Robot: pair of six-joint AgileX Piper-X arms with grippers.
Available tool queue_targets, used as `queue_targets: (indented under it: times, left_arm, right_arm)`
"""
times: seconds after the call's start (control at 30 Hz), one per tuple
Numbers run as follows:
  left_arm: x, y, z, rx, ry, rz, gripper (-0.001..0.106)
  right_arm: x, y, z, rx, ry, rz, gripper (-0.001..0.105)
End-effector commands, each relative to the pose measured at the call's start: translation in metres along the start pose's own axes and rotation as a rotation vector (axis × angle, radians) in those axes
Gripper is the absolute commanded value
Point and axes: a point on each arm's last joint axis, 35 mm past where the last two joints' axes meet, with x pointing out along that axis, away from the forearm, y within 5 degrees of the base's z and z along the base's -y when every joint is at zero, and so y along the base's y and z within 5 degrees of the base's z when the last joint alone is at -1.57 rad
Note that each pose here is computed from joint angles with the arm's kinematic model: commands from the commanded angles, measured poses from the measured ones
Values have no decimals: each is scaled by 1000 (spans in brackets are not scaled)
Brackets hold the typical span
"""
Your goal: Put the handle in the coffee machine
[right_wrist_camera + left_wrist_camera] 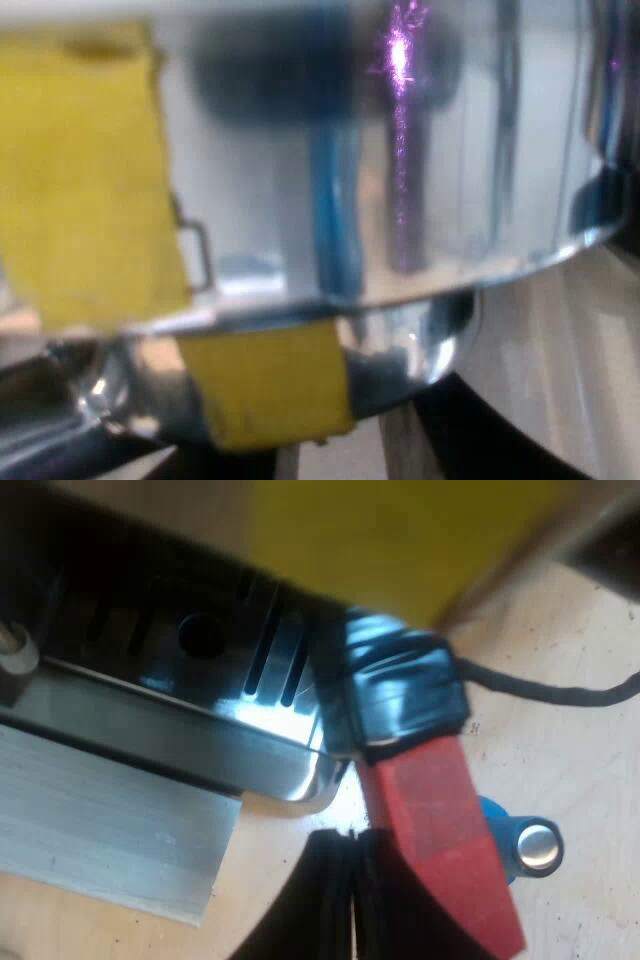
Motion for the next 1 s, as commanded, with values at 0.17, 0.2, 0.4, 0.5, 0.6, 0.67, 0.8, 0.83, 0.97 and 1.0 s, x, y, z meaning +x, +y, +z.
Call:
queue_targets:
  times: [0.17,0.2,0.4,0.5,0.6,0.67,0.8,0.83,0.97,1.0]
  left_arm:
    - [4,-26,-14,-23,4,-57,0]
    - [5,-26,-15,-25,6,-60,0]
    - [11,-35,-21,-46,-80,-129,0]
    - [12,-42,-15,-32,-114,-154,0]
    - [19,-52,-9,-6,-93,-181,0]
    - [27,-61,-4,24,-71,-211,0]
    - [38,-75,2,67,-40,-250,0]
    - [40,-79,5,73,-35,-259,0]
    - [38,-85,7,84,-49,-263,0]
    - [38,-86,7,85,-53,-265,0]
  right_arm:
    - [11,-39,93,228,-141,-63,24]
    - [11,-39,93,228,-141,-63,24]
    - [11,-39,93,228,-141,-63,24]
    - [11,-39,93,228,-141,-63,24]
    - [11,-39,93,228,-141,-63,24]
    - [11,-39,93,228,-141,-63,24]
    - [11,-39,93,228,-141,-63,24]
    - [11,-39,93,228,-141,-63,24]
    - [11,-39,94,184,-139,-69,24]
    - [11,-39,94,185,-140,-69,24]
